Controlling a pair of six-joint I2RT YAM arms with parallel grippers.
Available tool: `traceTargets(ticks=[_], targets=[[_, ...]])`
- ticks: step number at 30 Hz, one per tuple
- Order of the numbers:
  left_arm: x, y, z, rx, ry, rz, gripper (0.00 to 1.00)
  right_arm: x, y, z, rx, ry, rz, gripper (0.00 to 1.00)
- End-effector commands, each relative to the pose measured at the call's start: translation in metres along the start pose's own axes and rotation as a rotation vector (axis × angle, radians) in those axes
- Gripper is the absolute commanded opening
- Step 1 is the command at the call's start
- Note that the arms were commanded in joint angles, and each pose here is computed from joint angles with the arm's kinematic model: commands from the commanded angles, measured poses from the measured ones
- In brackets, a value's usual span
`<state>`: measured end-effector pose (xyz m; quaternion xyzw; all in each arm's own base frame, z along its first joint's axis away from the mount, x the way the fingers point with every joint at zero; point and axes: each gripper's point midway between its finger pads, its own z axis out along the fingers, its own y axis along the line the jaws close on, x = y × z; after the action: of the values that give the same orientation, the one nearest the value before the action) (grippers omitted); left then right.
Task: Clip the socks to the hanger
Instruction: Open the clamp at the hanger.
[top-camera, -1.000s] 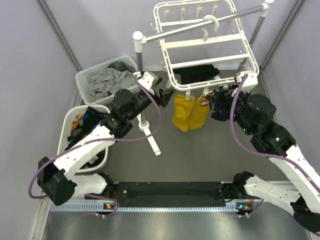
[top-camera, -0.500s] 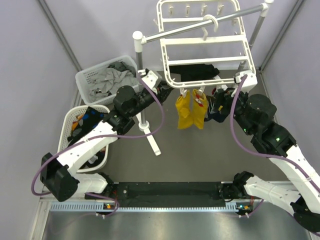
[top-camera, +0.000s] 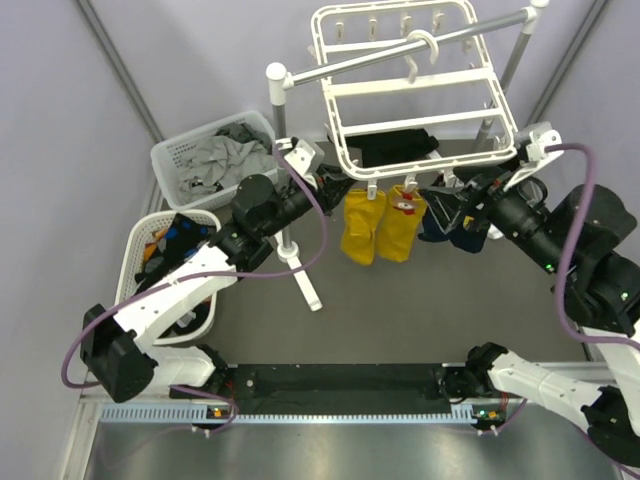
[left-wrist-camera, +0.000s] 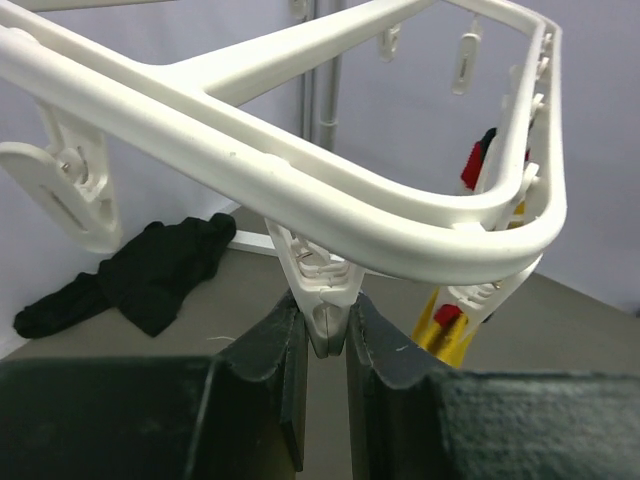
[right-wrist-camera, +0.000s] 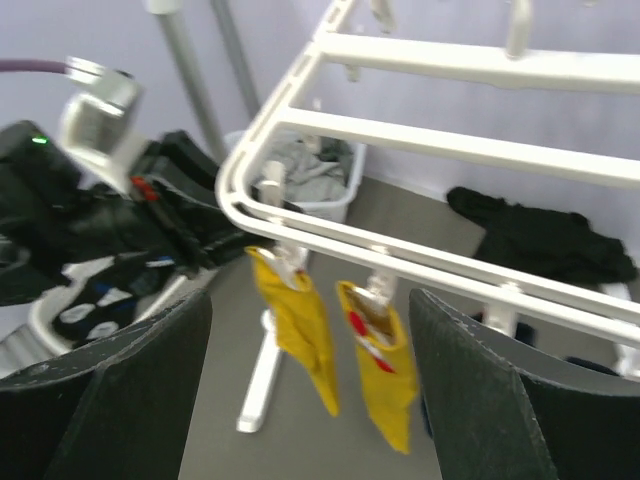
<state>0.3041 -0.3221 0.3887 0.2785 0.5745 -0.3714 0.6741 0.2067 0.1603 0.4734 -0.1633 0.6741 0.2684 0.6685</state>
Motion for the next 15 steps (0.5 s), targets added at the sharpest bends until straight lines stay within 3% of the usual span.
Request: traceTargets(ticks=[1, 7, 15], targets=[[-0.025, -0.026, 0.003, -0.005, -0.092, -0.042, 0.0, -0.01, 0.037, -0.004, -0.184, 0.033, 0.063, 0.78], [-0.011, -0.05, 0.017, -0.053, -0.067, -0.043, 0.0, 0.008, 0.06, 0.003, -0.298, 0.141, 0.132, 0.78], [-0.007, -0.074, 0.036, -0.094, -0.066, -0.001, 0.0, 0.033, 0.053, 0.016, -0.242, 0.202, 0.203, 0.75]])
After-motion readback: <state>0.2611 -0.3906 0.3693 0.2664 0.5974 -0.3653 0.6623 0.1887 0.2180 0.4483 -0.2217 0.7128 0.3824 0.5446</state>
